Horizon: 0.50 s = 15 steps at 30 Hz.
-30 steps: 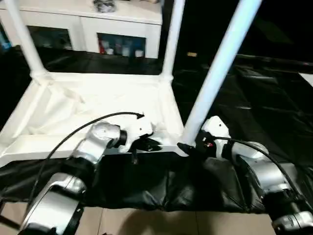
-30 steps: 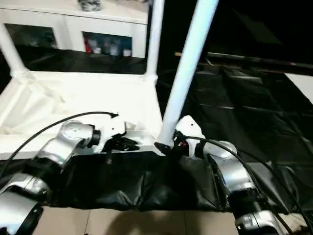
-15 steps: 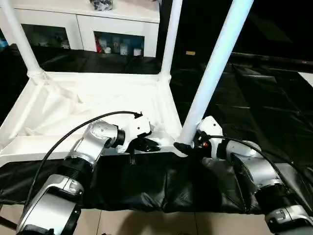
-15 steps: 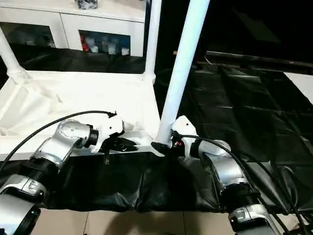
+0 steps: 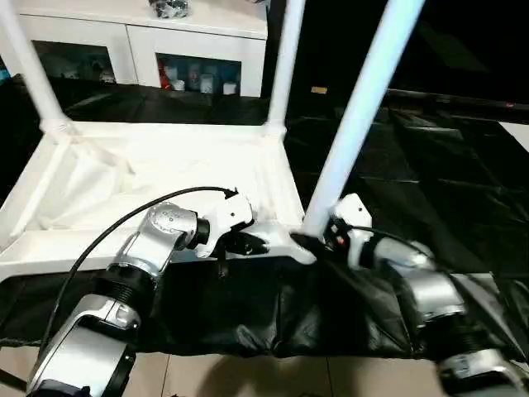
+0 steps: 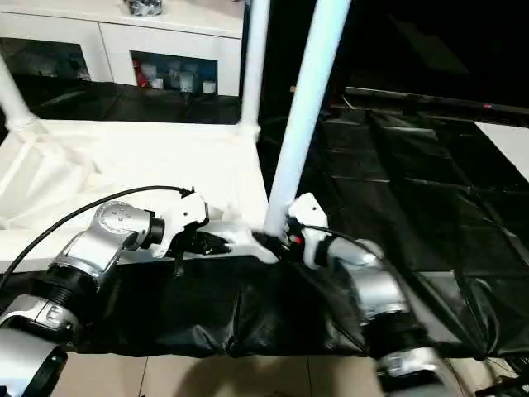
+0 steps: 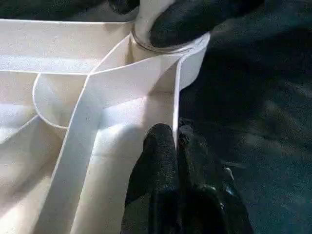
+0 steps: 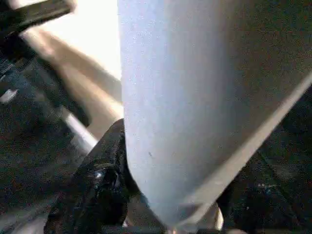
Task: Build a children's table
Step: Rotate leg to tighten
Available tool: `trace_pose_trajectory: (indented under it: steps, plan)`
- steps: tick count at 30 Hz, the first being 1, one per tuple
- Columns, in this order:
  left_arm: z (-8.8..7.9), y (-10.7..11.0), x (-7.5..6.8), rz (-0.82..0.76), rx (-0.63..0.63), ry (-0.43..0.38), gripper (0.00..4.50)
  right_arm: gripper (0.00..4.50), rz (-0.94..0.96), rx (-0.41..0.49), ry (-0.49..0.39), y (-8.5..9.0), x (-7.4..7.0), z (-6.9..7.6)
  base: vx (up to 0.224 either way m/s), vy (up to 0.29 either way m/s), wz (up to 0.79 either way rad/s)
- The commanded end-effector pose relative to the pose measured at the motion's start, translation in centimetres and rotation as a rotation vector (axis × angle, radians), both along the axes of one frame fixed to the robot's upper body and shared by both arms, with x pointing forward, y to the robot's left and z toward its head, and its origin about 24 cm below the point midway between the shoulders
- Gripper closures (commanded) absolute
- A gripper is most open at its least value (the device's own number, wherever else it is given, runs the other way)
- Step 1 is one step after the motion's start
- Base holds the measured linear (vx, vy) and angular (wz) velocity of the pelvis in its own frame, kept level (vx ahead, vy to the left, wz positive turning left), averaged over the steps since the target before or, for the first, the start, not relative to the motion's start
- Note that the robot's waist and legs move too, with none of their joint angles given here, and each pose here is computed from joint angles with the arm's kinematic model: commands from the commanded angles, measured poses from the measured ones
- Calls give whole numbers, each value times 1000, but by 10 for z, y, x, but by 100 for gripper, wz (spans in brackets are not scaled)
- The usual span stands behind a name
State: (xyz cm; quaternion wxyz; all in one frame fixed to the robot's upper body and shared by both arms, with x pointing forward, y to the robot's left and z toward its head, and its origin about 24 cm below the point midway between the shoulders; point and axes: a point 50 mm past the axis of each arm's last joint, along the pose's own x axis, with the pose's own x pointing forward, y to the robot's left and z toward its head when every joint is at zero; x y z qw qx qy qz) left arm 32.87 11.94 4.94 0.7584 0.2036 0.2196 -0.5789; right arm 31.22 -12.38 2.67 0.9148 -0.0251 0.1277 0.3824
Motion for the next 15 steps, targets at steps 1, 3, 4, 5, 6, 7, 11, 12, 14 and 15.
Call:
trace_pose_trajectory:
  steps: [1, 3, 4, 5, 6, 7, 11, 12, 14, 15]
  plan:
    - [-22, -8, -8, 65, 32, 73, 450, 247, -118, -19, 37, 3, -1, -11, 0, 0, 0]
    - [-23, -30, -7, 113, -15, 62, 450, 253, -239, 8, 63, 13, -1, -19, 0, 0, 0]
    - [-24, -47, -7, 139, -44, 53, 450, 253, -279, 2, 69, 22, -2, -23, 0, 0, 0]
    - [-24, -53, -8, 138, -47, 49, 450, 255, -296, -9, 70, 26, -2, -25, 0, 0, 0]
    - [-25, -60, -9, 125, -47, 45, 450, 256, -309, -3, 78, 30, -1, -25, 0, 0, 0]
    - [-26, -66, -10, 117, -49, 41, 450, 256, -303, 9, 81, 36, 0, -24, 0, 0, 0]
    - [-26, -74, -12, 78, -45, 24, 450, 256, -240, 12, 32, 45, 0, -17, 0, 0, 0]
    - [-26, -72, -12, 76, -41, 21, 450, 221, -237, 26, 26, 41, 1, -15, 0, 0, 0]
    - [-25, -68, -12, 62, -41, 6, 450, 186, -227, 37, 15, 35, 1, -13, 0, 0, 0]
    - [-26, -63, -12, 57, -36, 6, 450, 186, -210, 42, 2, 26, 1, -11, 0, 0, 0]
